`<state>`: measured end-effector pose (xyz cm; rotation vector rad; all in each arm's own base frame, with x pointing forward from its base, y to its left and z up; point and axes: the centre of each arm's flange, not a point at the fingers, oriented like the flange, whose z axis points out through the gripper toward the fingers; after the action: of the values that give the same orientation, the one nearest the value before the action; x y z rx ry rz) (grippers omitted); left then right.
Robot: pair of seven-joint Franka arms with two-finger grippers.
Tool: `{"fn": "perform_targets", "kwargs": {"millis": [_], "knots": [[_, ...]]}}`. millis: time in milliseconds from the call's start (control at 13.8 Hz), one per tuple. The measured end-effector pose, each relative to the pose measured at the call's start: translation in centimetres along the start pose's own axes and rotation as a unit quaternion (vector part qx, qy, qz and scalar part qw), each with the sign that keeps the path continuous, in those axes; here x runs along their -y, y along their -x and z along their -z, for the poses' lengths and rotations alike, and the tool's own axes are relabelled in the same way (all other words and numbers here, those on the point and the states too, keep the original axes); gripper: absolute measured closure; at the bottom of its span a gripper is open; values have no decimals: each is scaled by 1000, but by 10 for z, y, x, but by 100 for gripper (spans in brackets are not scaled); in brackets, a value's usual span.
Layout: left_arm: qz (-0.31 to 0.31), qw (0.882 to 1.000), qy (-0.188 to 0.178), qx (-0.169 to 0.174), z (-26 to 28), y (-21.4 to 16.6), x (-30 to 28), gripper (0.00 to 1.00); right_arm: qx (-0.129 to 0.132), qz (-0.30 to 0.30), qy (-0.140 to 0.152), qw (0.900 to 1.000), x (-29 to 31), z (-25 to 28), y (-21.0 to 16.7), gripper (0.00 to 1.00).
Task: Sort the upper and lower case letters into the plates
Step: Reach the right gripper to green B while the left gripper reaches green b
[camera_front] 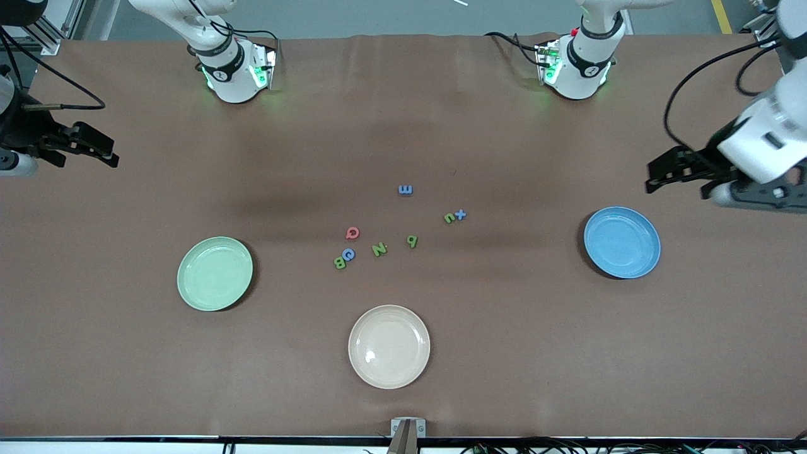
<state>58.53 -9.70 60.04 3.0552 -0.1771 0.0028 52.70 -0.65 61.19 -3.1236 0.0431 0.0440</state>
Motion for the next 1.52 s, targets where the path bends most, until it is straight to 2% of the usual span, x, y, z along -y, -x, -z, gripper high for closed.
{"fn": "perform_targets", "kwargs": {"millis": [289, 506, 1012, 1228, 1373, 1517], "knots": [[-40, 999, 8, 27, -46, -16, -47, 0, -7, 0, 0, 1000, 0, 7, -1, 0], [-49, 998, 25, 38, -80, -24, -95, 0, 3, -3, 0, 1000, -1, -5, -8, 0], [39, 998, 28, 37, -163, -3, -234, 0, 50, -30, -1, 998, -37, -114, -84, 0], [42, 998, 35, 35, -215, -4, -268, 0, 46, -42, -8, 998, -38, -138, -103, 0], [43, 998, 36, 40, -247, -10, -273, 2, 49, -77, -29, 995, -24, -158, -112, 0], [43, 997, 36, 46, -277, -12, -277, 3, 58, -147, -38, 987, 5, -181, -121, 0]]}}
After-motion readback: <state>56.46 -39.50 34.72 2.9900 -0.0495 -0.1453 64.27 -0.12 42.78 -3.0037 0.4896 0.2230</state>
